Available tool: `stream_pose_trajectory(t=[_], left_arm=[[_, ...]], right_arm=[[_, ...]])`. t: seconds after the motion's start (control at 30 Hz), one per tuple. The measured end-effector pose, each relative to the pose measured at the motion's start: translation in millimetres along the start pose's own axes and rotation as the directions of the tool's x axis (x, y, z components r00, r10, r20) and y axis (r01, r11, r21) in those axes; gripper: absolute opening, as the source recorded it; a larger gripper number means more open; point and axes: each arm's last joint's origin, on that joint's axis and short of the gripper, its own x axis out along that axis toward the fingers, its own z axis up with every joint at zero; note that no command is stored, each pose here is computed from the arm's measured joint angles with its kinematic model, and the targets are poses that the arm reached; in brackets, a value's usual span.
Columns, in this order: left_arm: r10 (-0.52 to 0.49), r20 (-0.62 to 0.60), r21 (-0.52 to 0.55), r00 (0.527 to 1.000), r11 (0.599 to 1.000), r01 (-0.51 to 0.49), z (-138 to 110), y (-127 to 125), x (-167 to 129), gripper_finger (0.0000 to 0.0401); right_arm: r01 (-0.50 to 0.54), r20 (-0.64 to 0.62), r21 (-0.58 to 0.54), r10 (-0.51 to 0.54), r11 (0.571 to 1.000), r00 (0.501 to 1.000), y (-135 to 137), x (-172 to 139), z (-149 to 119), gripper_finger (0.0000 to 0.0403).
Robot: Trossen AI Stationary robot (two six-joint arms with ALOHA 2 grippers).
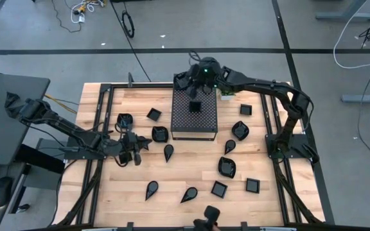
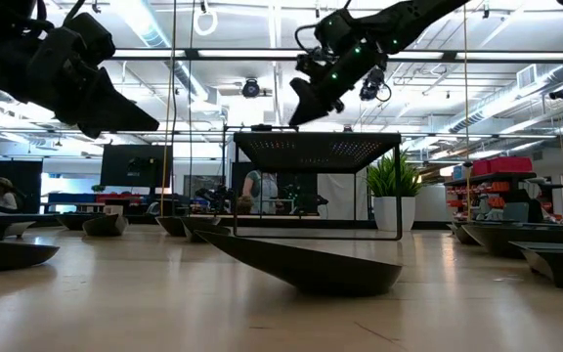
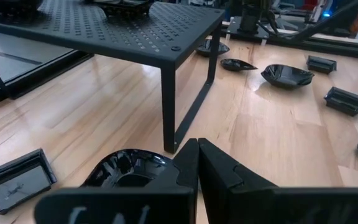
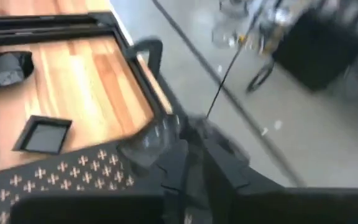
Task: Pick & Place Mini shaped plates
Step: Stack the black leaf-shaped plate on top of the black leaf-shaped plates on the shelf
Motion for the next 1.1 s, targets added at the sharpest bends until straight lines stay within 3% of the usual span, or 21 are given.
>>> stream_pose_trajectory(t=[0.23,0.43,0.57,1.1], left_arm=[[0.039,0.035,-0.033,0.999,0.999,-0.038,5.4,5.3,4.3,0.0016],[0.054,0.041,-0.045,0.998,0.998,-0.052,7.4,9.3,7.3,0.0016],[0.045,0.036,-0.048,0.998,0.998,-0.043,7.7,10.4,8.3,0.0016],[0.004,0.023,-0.053,1.0,0.999,-0.003,7.3,9.6,8.6,0.0016]], right_arm=[[0.013,-0.103,0.149,0.003,0.989,0.995,-8.8,0.3,-11.6,0.0004],[0.034,-0.108,0.168,-0.016,0.985,0.994,-18.0,0.9,-13.6,0.0012],[-0.008,-0.099,0.181,0.026,0.983,0.995,-21.7,3.0,-15.1,0.0005],[-0.031,-0.129,0.177,0.055,0.984,0.99,-19.5,17.3,-24.8,0.0005]])
